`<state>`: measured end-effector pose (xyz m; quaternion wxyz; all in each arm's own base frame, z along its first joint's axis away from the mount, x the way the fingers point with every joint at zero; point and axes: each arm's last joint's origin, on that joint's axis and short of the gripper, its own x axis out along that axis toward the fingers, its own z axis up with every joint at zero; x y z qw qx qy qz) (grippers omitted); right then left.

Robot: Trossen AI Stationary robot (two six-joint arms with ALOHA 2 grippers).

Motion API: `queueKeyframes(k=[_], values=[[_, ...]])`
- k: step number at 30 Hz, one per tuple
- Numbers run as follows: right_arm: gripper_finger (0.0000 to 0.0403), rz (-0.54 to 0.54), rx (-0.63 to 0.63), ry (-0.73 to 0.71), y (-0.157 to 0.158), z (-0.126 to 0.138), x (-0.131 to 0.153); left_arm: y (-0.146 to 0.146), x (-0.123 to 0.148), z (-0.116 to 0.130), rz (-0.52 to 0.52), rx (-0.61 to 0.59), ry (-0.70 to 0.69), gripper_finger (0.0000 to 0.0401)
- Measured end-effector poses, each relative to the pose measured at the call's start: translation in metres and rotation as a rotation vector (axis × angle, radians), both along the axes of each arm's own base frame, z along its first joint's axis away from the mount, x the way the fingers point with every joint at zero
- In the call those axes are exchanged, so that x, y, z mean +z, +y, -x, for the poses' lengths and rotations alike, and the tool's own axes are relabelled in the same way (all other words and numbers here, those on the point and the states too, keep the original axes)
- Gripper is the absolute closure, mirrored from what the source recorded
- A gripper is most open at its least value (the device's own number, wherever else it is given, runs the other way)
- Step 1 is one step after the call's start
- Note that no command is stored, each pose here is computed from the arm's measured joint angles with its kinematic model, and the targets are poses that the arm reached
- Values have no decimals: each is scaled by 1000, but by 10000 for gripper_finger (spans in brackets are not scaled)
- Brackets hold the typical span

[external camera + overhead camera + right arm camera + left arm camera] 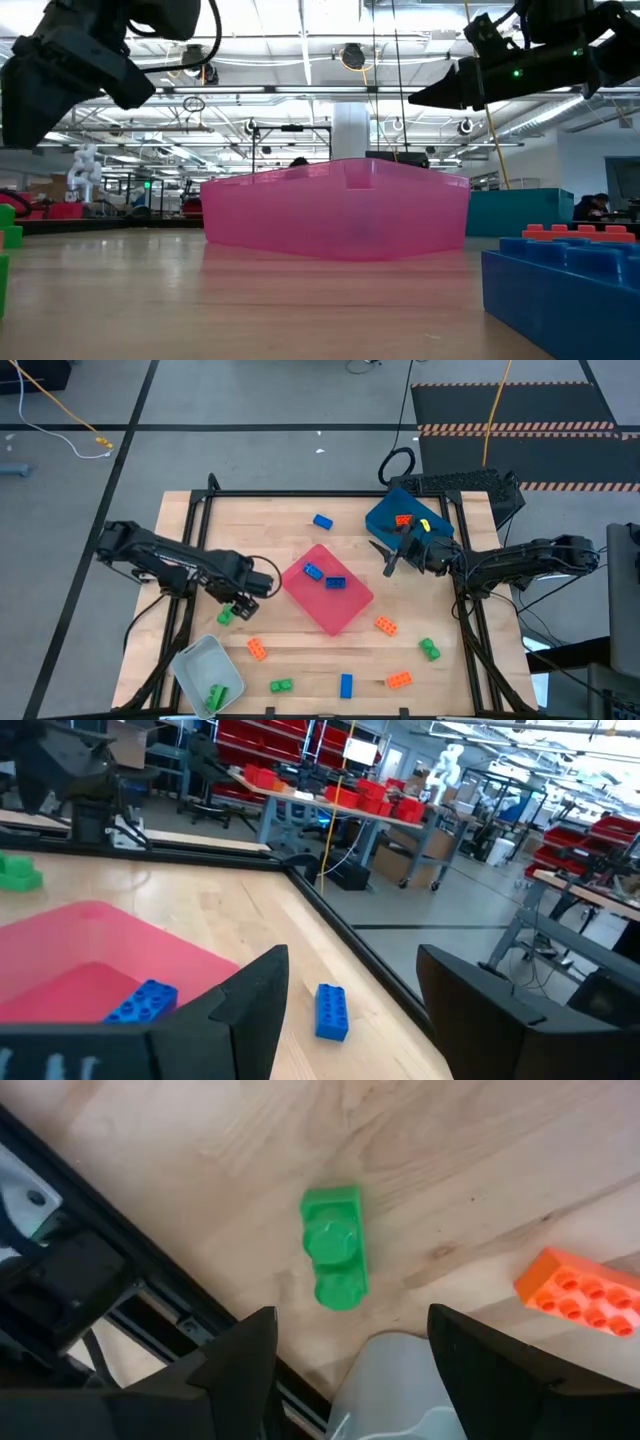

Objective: Sort & place blocks by color
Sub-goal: Put the green game piece into the gray bin

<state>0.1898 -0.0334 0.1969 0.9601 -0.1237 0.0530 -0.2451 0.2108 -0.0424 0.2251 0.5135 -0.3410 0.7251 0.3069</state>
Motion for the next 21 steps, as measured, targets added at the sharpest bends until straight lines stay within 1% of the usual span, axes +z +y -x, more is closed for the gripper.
queueKeyframes(k=[4,8,10,12,14,15,16,19,21], values=[[188,0,1,4,0,0,0,-4,-11,-2,19,-5,16,144],[188,-1,1,19,0,0,-2,-8,-25,6,53,11,50,144],[188,-2,1,23,0,0,-2,-9,-29,12,51,8,61,144],[188,-2,1,24,0,0,-2,-11,-34,12,59,15,27,144],[188,-2,1,24,0,0,-2,-12,-40,11,70,20,-47,144],[188,-2,1,23,0,0,-2,-12,-42,11,72,27,-63,144],[188,-3,1,25,0,0,-2,-12,-47,14,70,30,-55,144],[188,-4,1,22,0,0,-2,-10,-60,27,53,31,26,144],[188,-4,1,23,0,0,-2,-9,-65,30,49,35,37,144]])
